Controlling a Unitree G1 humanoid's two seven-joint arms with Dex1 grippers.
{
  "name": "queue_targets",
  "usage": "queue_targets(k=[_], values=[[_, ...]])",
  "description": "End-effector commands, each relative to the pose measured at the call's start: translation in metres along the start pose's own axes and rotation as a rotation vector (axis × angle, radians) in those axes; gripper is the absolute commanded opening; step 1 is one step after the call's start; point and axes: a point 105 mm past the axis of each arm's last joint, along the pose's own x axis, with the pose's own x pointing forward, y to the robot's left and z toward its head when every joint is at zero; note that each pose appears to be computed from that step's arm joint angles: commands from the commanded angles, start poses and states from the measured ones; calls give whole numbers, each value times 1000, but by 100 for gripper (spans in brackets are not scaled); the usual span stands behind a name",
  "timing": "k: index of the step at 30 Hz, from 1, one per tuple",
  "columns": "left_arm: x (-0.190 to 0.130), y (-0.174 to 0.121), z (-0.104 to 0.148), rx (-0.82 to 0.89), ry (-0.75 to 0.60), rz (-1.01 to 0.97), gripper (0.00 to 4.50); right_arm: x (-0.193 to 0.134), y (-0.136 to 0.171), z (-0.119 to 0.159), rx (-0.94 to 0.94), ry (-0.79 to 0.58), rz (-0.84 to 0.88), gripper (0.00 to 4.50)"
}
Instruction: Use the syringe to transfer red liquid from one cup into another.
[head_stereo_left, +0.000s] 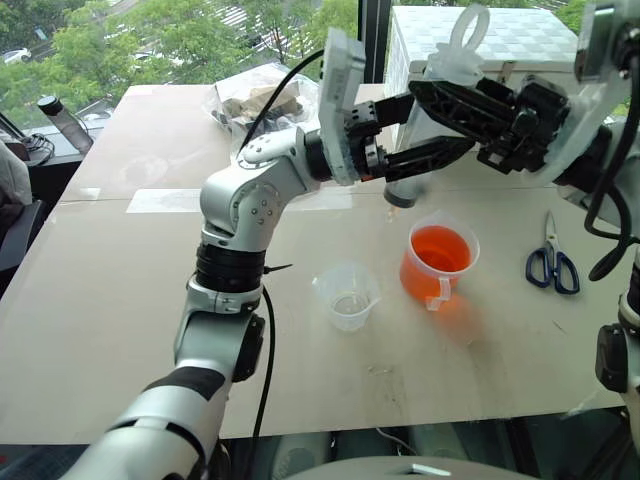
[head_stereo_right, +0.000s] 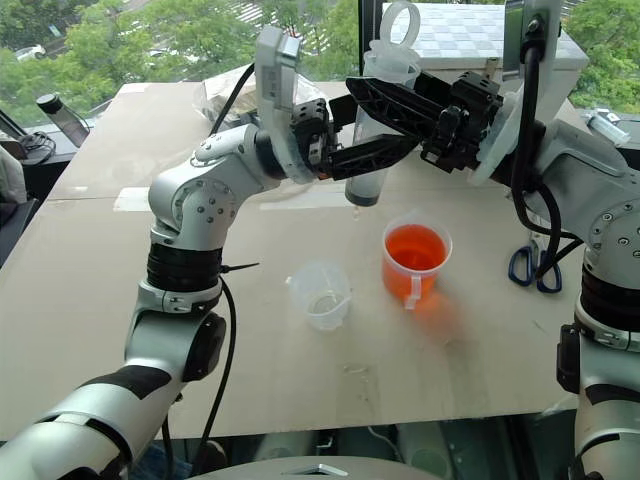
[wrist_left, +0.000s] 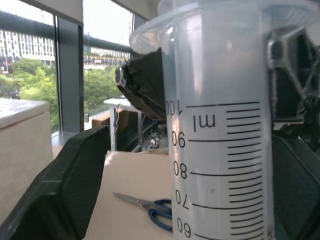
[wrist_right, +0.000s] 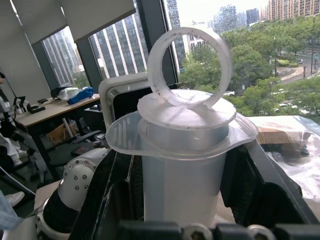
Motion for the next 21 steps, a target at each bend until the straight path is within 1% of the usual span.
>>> queue_targets(k=[1,5,11,14,15,16,18,19,20,21], values=[[2,2,10,41,67,-22,414,-1,10,8,-104,27,49,167],[3,0,17,44,112,-66,414,-1,7,4,-181,83,53,167],[5,-5,33,20,84,-115,414,-3,-1,1,-225,118,41,167],[5,-7,31,3,86,-132,342,-4,-4,3,-234,112,28,167],[5,-8,30,5,88,-136,298,-3,-4,3,-234,111,27,167],[6,-8,30,6,86,-138,265,-3,-5,3,-234,111,27,167],[7,-9,34,1,65,-139,157,-4,-6,2,-235,116,27,167],[7,-9,36,-1,58,-142,138,-5,-6,1,-233,119,26,167],[8,-9,37,4,58,-141,135,-5,-9,1,-223,117,16,167],[8,-9,37,8,58,-139,135,-6,-11,1,-206,113,10,213]])
